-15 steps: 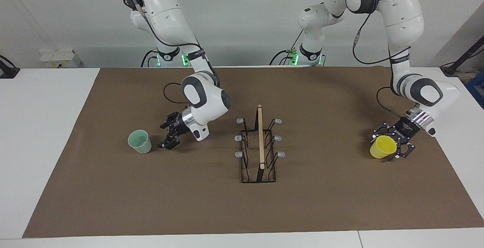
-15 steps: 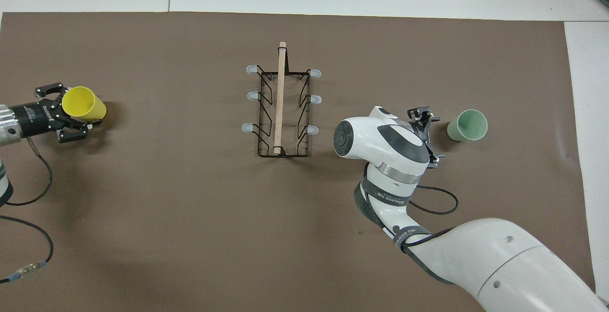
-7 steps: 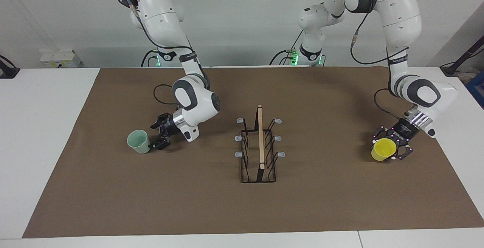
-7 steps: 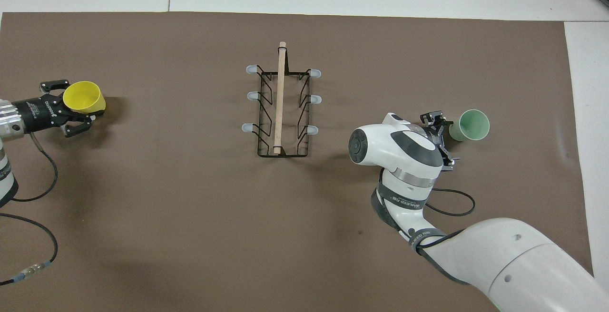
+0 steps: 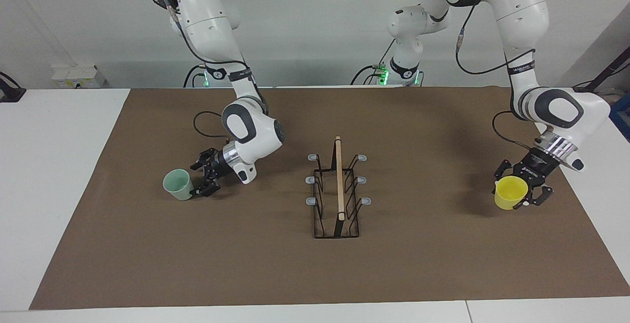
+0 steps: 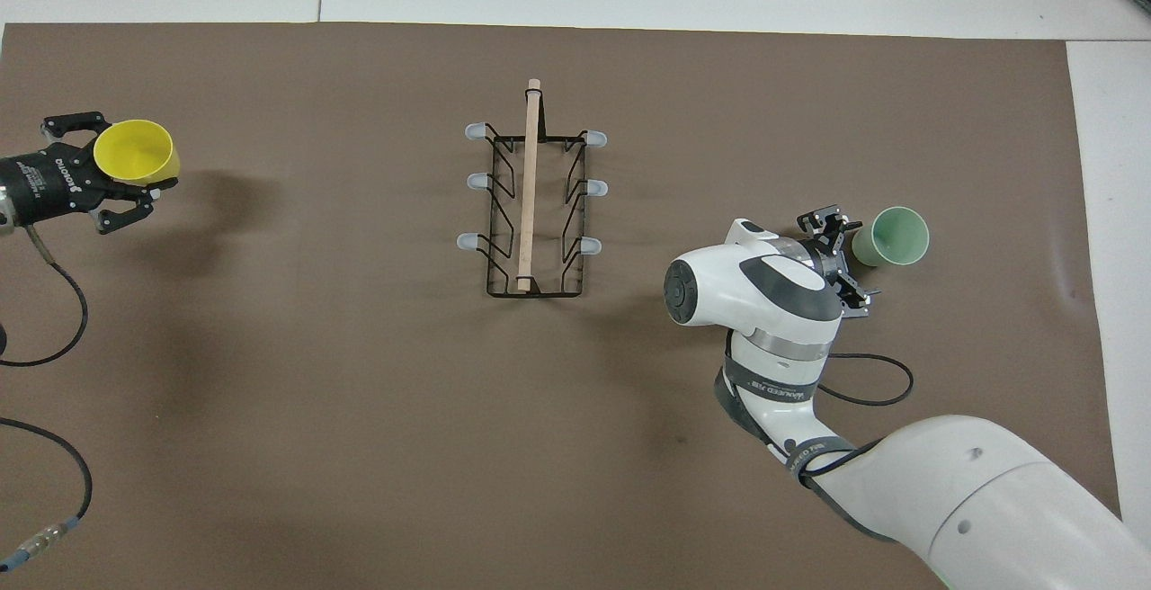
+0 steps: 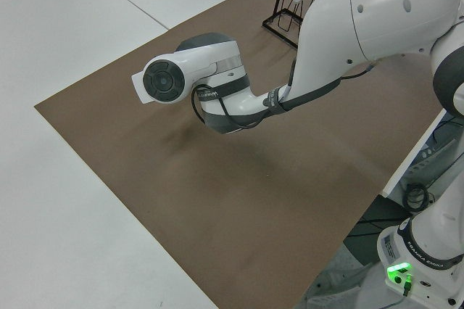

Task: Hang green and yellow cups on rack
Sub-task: 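Lift the yellow cup with the left gripper while the right gripper lifts the green cup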

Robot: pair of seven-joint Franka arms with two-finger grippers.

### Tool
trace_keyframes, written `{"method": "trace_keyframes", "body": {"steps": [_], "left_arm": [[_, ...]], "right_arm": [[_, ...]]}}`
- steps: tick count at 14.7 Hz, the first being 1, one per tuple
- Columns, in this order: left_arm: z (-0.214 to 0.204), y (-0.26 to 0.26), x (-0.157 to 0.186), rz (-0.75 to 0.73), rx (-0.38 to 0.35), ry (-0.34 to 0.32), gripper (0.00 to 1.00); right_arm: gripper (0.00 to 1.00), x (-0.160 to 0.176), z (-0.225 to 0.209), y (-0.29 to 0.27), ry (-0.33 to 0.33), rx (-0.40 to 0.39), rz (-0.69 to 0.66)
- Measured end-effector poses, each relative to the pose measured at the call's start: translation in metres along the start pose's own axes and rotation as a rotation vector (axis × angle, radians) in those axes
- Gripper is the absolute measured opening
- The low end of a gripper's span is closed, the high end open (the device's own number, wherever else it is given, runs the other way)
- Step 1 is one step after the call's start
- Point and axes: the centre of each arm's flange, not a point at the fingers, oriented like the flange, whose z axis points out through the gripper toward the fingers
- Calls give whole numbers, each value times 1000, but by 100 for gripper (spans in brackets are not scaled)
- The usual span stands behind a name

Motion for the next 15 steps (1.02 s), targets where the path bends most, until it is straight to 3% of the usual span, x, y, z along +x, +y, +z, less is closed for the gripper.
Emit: {"method": "trace_keyframes", "body": {"steps": [5,10,13,15], "left_arm": [[-19,7,-72,155,53,82,68],[-29,2,-145,317,122,233,68],[-15,-9,-193,391,173,381,68],[1,-20,-224,436,193,498,68]], "right_arm": [[100,-9,22,1,-29,-46,-20],[100,-22,45,1,-38,-25,58],[70,-25,49,-1,-45,-13,72],[70,-27,54,-2,-46,-5,76]]}}
